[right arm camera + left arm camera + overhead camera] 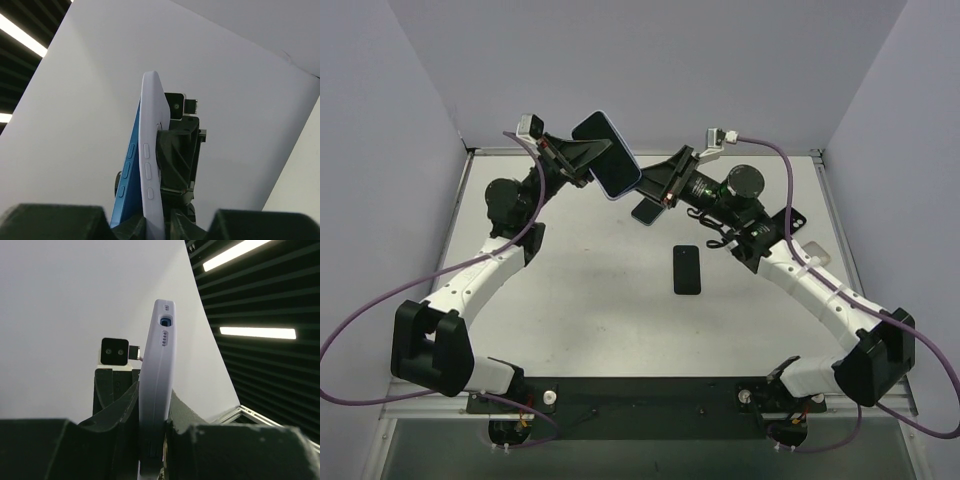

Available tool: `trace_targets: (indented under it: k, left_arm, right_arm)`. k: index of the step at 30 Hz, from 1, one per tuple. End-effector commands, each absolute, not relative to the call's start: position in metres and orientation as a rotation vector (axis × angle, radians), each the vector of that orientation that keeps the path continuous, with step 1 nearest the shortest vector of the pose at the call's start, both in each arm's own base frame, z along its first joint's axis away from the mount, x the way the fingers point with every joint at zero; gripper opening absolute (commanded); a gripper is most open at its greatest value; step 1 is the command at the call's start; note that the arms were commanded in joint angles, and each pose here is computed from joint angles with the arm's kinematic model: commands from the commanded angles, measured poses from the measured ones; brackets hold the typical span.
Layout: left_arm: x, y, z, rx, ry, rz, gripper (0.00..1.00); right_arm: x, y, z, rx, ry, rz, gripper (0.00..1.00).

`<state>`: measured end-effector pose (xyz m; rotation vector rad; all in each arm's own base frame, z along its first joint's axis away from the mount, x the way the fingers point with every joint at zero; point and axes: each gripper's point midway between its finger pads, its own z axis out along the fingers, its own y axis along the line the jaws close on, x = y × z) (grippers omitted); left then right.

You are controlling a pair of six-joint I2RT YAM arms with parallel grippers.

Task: Take the phone out of the phone case
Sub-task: Remove the phone case from the phone.

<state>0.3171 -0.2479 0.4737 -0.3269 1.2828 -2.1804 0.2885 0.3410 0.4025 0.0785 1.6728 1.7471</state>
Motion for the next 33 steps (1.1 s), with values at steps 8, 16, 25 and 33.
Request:
trace_targets:
  k: [8, 16, 25, 33]
  left_arm:
    - [0.213, -0.289, 0.492, 0.236, 1.257, -2.426, 0.00]
    - [0.236, -0.310, 0.424, 0.129, 1.415, -2.464, 0.07]
    - [0.244, -0.332, 0.334, 0.091, 1.752, -2.294, 0.63]
    - [0.244, -0.332, 0.278, 0.033, 1.940, -2.216, 0.84]
  right_arm:
    - [0.258, 0.362, 0.212, 0.135, 2.375, 1.586, 0.00]
    - [0.265, 0.298, 0.185, 0.359, 2.322, 1.348, 0.00]
    - [0.265, 0.236, 0.180, 0.394, 2.295, 0.949, 0.00]
    - [0.267, 0.192, 0.181, 0.355, 2.278, 0.632, 0.00]
